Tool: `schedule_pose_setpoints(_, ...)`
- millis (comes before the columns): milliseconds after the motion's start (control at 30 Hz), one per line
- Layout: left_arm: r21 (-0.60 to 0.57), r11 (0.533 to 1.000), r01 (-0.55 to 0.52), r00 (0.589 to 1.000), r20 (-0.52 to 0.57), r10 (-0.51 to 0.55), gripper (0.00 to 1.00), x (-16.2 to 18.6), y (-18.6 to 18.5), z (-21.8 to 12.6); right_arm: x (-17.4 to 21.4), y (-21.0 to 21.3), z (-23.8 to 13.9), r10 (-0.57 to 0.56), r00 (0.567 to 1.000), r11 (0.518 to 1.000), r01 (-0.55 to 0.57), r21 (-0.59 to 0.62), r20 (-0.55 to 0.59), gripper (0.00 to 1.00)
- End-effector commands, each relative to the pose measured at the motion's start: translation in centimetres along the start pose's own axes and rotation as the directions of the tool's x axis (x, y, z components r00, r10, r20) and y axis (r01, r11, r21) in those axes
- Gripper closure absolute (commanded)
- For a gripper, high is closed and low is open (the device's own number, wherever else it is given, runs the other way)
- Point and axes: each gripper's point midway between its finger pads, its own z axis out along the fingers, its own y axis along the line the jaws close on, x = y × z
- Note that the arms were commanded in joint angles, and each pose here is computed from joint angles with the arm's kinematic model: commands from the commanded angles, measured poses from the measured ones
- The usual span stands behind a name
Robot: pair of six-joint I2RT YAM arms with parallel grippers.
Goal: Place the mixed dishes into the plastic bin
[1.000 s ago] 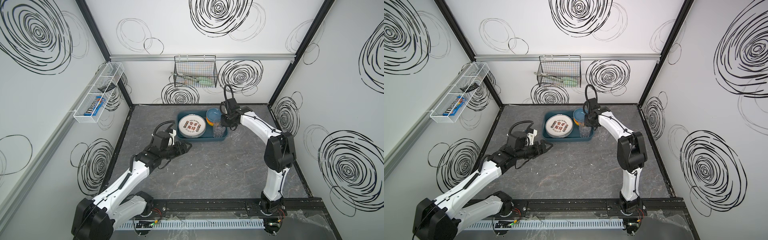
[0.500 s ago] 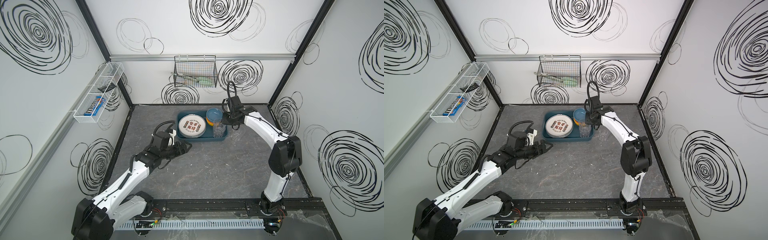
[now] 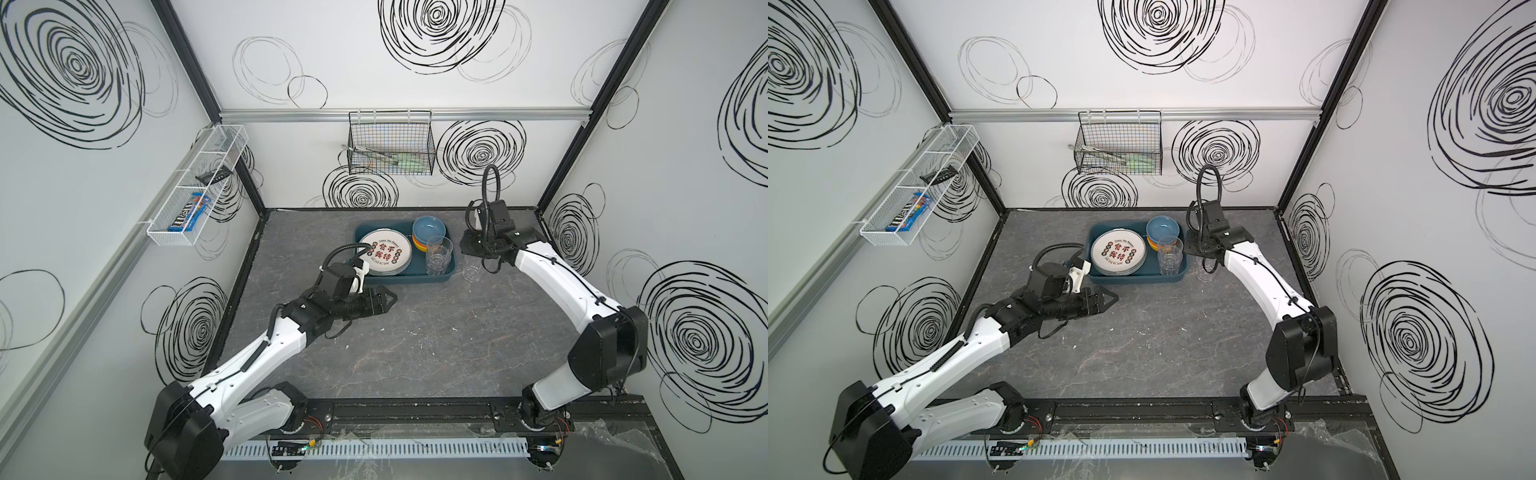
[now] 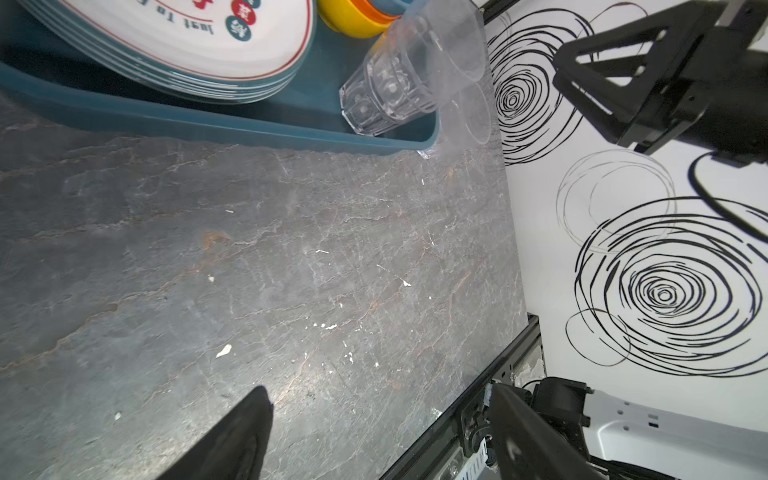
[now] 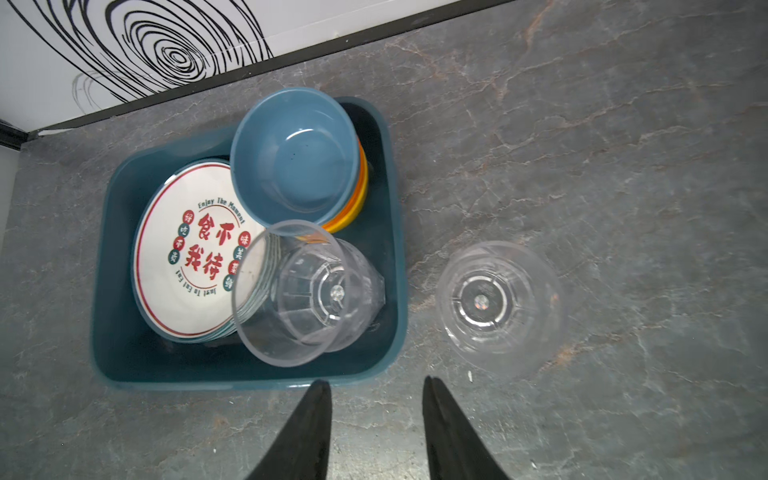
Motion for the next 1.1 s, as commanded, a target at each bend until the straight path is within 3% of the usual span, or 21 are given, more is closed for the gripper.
schedule_pose_setpoints(0,0.01,0.997,-0.073,0.997,0.031,0.073,0.15,-1.0,-1.9,0.4,-1.0,-1.4,-1.0,0.072,0.994,0.997,-0.07,-0.025,0.084,0.54)
schedule_pose_setpoints(367,0.026,0.984,-0.175,0.983,-0.047,0.176,0.15,1.4,-5.2,3.9,0.5,-8.5,0.6,0.298,0.954,0.954,-0.298,0.026,0.014,0.49)
schedule_pose_setpoints(500,0.021,0.977,-0.211,0.976,-0.047,0.212,0.15,1.6,-6.1,4.4,1.0,-10.0,1.5,0.362,0.932,0.932,-0.362,0.014,-0.031,0.42)
schedule_pose_setpoints(1067,-0.008,0.97,-0.241,0.97,-0.032,0.241,0.15,1.3,-6.2,4.5,2.1,-11.0,5.8,0.405,0.901,0.913,-0.406,0.025,-0.154,0.45)
